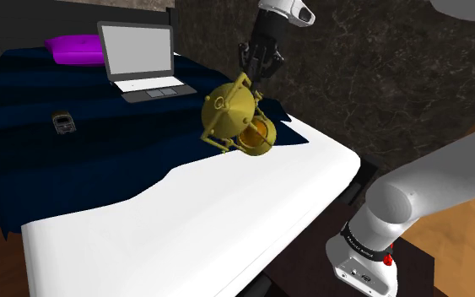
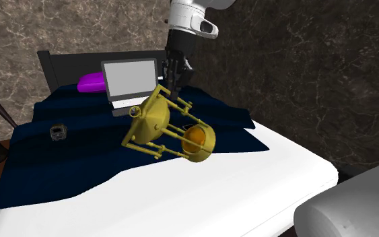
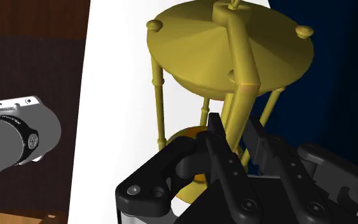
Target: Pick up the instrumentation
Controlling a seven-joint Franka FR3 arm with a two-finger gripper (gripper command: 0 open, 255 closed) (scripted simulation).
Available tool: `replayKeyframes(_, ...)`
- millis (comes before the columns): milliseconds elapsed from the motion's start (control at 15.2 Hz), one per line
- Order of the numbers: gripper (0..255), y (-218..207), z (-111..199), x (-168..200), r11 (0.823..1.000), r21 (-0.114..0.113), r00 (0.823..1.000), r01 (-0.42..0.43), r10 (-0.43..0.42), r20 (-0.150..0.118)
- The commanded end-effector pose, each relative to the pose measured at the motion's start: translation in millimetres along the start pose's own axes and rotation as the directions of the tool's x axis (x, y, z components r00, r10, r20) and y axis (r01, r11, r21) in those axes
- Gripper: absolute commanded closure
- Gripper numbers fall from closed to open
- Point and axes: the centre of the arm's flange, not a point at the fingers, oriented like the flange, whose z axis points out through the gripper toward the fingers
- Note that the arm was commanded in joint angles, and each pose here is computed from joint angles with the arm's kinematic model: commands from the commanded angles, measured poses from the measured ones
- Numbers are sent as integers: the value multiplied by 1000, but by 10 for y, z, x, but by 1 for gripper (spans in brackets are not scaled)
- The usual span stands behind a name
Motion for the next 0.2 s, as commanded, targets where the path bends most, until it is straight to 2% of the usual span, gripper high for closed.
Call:
replayKeyframes(0,255,-4,-99,-27,1000,2,1000,0,0,0)
replayKeyframes(132,255,-4,-107,-29,1000,2,1000,0,0,0)
